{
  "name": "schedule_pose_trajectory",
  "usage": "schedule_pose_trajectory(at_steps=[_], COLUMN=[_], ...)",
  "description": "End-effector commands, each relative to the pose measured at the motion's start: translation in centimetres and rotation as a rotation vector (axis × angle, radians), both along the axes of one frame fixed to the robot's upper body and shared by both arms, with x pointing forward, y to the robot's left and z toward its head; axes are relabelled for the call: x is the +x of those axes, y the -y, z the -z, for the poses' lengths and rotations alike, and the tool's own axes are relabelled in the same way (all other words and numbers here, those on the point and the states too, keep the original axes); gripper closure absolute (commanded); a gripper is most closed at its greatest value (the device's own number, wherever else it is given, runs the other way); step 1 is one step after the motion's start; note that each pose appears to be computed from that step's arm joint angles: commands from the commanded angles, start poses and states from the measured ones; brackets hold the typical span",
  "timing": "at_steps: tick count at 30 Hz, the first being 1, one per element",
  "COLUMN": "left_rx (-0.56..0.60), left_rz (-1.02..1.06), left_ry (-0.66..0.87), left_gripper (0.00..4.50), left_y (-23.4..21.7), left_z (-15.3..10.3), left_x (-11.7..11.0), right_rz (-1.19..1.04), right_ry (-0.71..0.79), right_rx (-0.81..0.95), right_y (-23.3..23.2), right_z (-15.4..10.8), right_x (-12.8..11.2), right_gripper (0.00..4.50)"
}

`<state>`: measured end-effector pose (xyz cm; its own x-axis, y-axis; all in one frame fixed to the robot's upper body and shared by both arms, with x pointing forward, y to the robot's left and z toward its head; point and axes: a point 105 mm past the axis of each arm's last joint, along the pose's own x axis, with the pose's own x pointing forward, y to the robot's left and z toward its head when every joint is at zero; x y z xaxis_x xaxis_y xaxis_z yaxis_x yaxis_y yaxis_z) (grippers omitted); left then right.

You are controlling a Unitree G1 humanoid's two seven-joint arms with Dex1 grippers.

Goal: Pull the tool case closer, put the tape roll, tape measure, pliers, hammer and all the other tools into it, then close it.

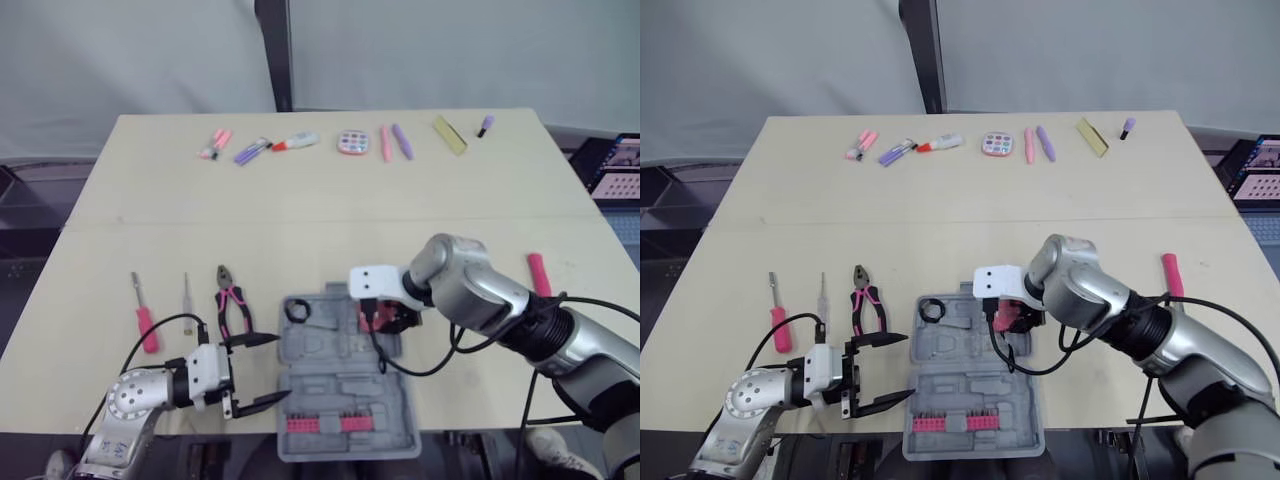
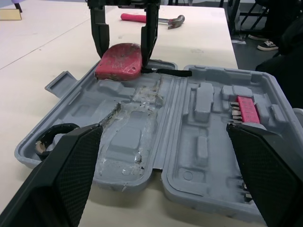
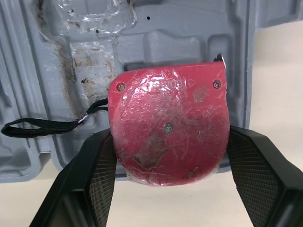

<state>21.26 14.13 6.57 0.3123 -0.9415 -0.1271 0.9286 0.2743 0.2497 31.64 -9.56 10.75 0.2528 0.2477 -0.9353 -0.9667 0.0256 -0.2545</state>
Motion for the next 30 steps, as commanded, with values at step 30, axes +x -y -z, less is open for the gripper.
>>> schedule_pose_trajectory(at_steps=[30], left_rx=[-0.028], left_rz=[-0.006], left_ry=[0.016], left_gripper=[0.0], left_y=[0.8], left_z=[-0.9], left_x=[-0.3], right_rz=[-0.046], right_ry=[0.084], right_rx=[0.096], right_y=[0.4], right_z=[-4.9], right_x=[-1.1], right_gripper=[0.14])
